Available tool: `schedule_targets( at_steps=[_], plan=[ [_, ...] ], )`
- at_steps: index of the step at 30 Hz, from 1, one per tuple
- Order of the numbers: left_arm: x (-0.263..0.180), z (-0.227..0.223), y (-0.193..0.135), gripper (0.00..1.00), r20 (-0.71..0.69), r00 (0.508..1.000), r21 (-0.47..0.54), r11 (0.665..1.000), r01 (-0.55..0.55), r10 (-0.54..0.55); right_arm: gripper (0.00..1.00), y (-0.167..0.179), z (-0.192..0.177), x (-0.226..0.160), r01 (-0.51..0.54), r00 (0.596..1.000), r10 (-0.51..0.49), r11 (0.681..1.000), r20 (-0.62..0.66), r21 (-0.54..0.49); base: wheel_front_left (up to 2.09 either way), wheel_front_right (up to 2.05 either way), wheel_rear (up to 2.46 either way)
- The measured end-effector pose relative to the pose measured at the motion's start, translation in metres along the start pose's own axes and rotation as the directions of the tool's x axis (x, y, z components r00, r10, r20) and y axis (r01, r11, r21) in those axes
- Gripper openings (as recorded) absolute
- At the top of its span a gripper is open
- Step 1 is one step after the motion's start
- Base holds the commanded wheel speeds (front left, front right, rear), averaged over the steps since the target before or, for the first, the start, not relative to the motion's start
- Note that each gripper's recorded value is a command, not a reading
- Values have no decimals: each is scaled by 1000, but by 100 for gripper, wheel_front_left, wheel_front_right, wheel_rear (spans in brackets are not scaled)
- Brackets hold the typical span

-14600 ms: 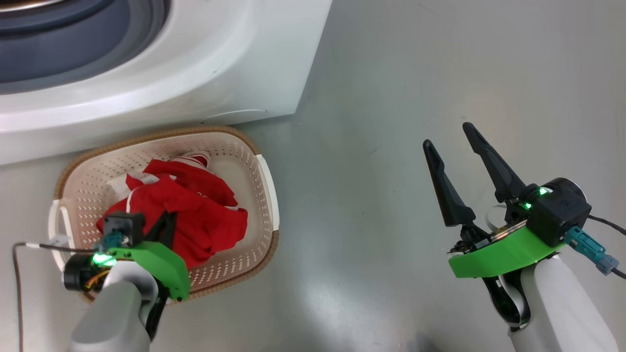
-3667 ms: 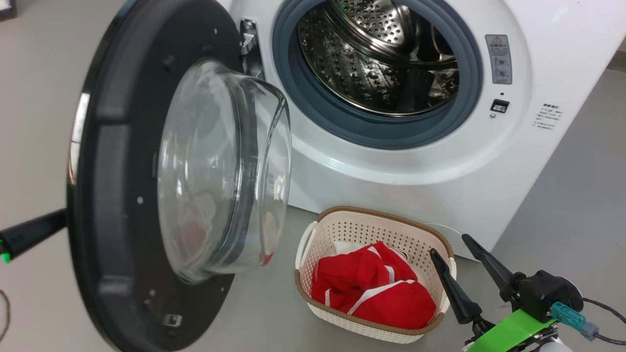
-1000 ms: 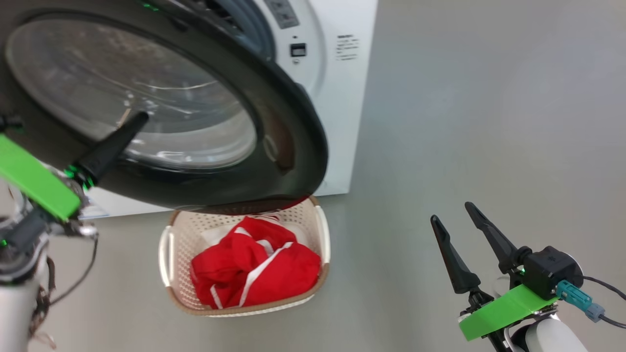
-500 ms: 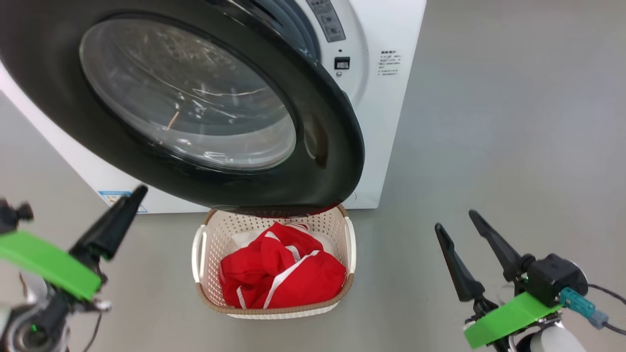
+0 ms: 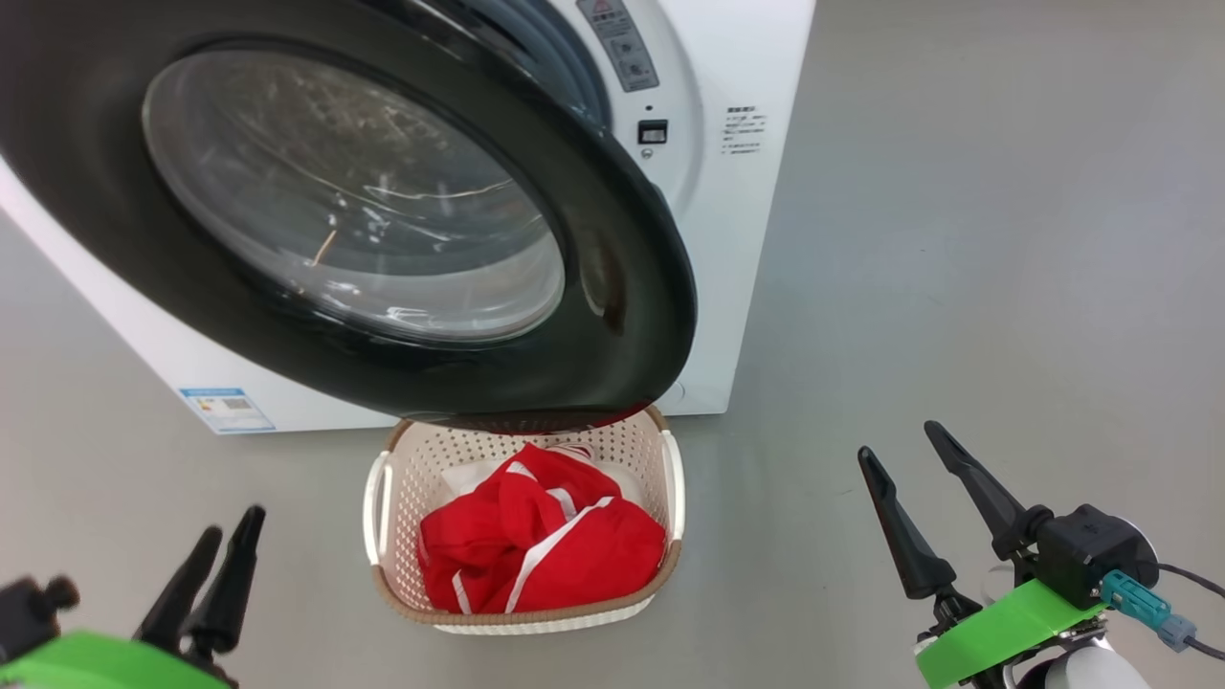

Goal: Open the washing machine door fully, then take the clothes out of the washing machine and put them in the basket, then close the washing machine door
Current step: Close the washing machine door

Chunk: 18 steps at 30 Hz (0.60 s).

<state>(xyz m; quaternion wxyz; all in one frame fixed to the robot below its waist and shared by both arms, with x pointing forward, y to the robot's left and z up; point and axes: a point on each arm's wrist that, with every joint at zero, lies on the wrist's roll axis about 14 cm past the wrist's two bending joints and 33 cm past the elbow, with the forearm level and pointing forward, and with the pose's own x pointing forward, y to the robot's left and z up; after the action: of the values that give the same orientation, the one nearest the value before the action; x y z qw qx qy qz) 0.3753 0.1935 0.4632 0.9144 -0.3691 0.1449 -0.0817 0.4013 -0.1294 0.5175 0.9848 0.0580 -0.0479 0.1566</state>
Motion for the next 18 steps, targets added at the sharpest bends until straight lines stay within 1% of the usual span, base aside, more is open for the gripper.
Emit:
schedule_targets(
  at_steps=[2, 4, 6, 10, 11, 13, 16, 18],
  plan=[
    [-3, -5, 6, 100, 22, 1000, 20, 1000, -13, 13, 100, -3, 1, -3, 11, 1000, -11, 1000, 0, -2, 0, 0, 0],
    [-5, -10, 13, 100, 33, 999, 84, 996, -31, 29, 100, -6, 0, -8, 23, 1000, -23, 1000, -5, -3, 0, 0, 0],
    [-6, -15, 17, 100, 38, 999, 107, 993, -43, 39, 100, -10, -3, -14, 38, 999, -38, 999, -15, -4, 0, 0, 0],
    [-3, -22, 19, 100, 38, 999, 166, 985, -44, 38, 100, -21, -2, -24, 77, 997, -78, 997, -16, -8, 0, 0, 0],
    [0, -22, 17, 100, 45, 998, 200, 979, -41, 33, 100, -27, 1, -27, 97, 995, -97, 995, -10, -13, 0, 0, 0],
    [3, -19, 15, 100, 63, 998, 211, 977, -42, 29, 100, -28, 2, -29, 103, 995, -103, 995, -8, -15, 0, 0, 0],
    [5, -15, 13, 100, 92, 995, 282, 958, -48, 22, 100, -32, 4, -34, 119, 993, -119, 993, -3, -19, 0, 0, 0],
    [4, -16, 12, 100, 95, 995, 360, 932, -51, 18, 100, -36, 6, -37, 132, 991, -132, 991, 1, -21, 0, 0, 0]
  ],
)
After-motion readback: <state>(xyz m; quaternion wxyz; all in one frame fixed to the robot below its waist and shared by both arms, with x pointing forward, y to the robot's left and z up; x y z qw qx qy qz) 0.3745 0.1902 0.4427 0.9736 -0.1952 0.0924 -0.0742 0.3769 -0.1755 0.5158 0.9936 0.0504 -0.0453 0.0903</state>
